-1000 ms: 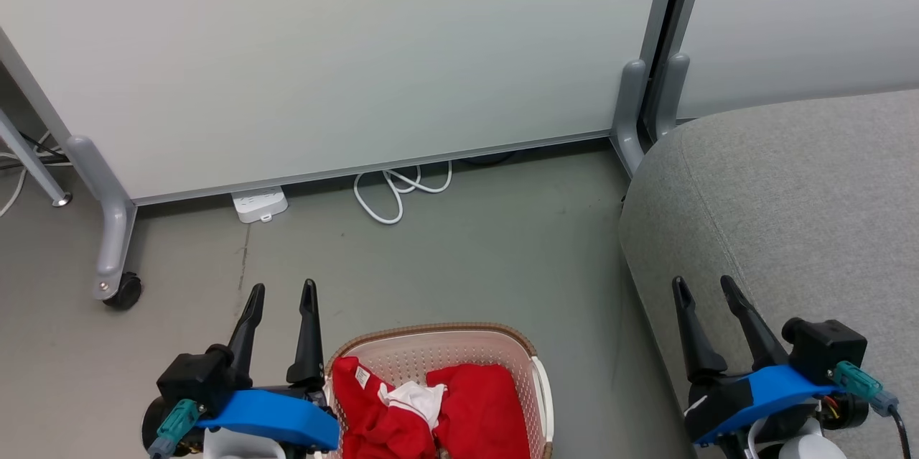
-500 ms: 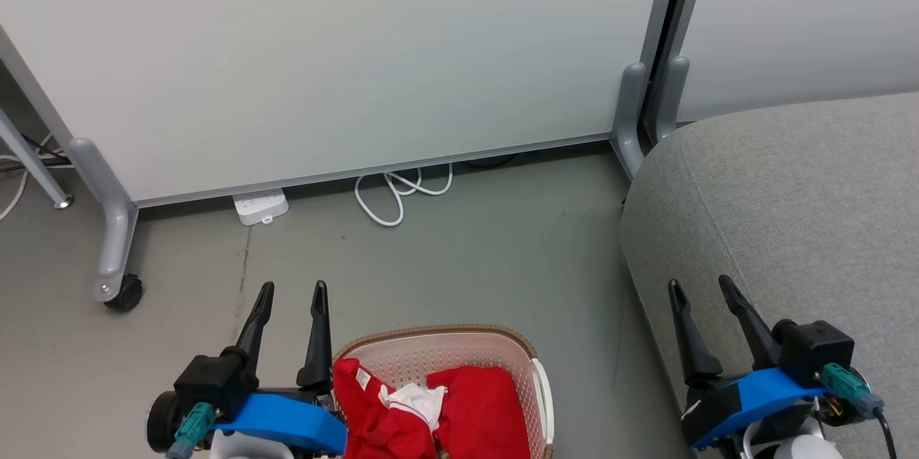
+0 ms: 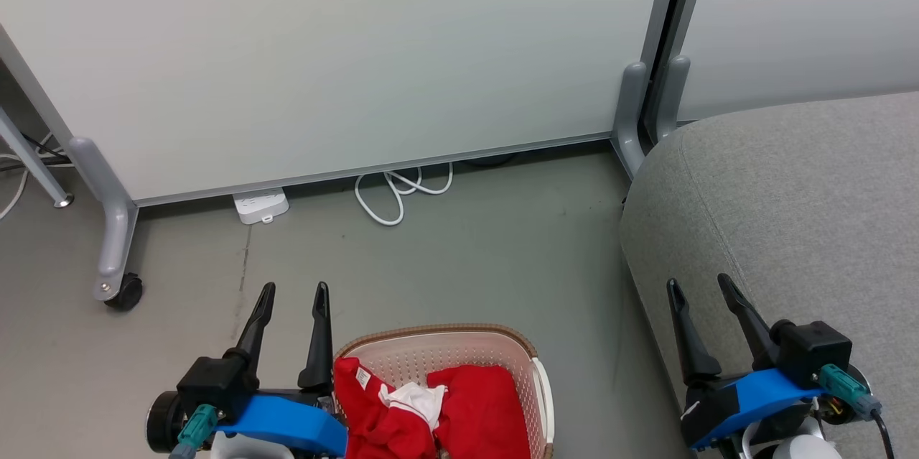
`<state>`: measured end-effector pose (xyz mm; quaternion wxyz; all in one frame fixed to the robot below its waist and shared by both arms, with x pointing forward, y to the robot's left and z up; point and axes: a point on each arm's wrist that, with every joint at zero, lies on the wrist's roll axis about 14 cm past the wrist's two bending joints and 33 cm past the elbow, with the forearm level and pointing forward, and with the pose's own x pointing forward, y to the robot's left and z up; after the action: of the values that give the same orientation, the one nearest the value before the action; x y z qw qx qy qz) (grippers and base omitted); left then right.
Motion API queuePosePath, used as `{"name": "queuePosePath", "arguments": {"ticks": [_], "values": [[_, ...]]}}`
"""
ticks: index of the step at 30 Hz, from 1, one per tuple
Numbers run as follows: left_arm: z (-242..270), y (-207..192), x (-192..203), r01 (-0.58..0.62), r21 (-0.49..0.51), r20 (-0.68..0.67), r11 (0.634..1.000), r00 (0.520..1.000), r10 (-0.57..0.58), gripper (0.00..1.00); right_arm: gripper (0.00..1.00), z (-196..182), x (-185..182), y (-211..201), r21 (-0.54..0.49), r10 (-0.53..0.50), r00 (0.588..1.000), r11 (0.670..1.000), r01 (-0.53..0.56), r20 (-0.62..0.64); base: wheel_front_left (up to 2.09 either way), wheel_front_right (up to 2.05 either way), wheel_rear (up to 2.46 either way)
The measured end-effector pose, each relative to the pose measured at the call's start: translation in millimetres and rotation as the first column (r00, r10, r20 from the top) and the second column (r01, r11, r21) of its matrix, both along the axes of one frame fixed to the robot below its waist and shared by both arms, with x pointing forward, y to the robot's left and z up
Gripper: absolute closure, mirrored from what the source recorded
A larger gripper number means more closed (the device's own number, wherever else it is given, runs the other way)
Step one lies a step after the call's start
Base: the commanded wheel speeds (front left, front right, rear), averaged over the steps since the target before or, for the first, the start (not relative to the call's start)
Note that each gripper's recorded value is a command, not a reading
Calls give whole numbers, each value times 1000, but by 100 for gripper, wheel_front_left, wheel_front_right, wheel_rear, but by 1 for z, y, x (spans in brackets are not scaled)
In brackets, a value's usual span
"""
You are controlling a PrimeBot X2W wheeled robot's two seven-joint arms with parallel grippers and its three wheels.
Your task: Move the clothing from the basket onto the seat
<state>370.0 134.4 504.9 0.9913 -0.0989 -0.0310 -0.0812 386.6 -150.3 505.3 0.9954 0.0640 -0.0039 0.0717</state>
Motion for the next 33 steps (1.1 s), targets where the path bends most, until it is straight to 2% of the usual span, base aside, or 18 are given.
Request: {"name": "queuePosePath", "arguments": {"ticks": [7,10,16,20,25,33], "values": [[-17,-4,-1,15,5,-53,1000,999,-14,0,0,-3,1,2,1,6,1000,1000,-6,-8,0,0,0],[-43,-11,-3,43,3,-143,999,989,-42,0,0,3,8,7,6,21,1000,1000,-21,4,0,0,0],[-91,-28,14,132,27,-326,991,938,-116,0,0,16,37,16,-3,51,997,999,-51,52,0,0,0],[-129,-35,26,183,41,-449,982,882,-145,0,0,9,55,14,-8,50,998,999,-50,47,0,0,0],[-181,-37,40,270,76,-595,960,785,-173,0,0,-13,76,11,6,46,999,999,-46,16,0,0,0],[-267,-38,39,391,74,-804,917,567,-177,0,0,-60,98,-1,26,23,997,999,-21,-68,0,0,0]]}}
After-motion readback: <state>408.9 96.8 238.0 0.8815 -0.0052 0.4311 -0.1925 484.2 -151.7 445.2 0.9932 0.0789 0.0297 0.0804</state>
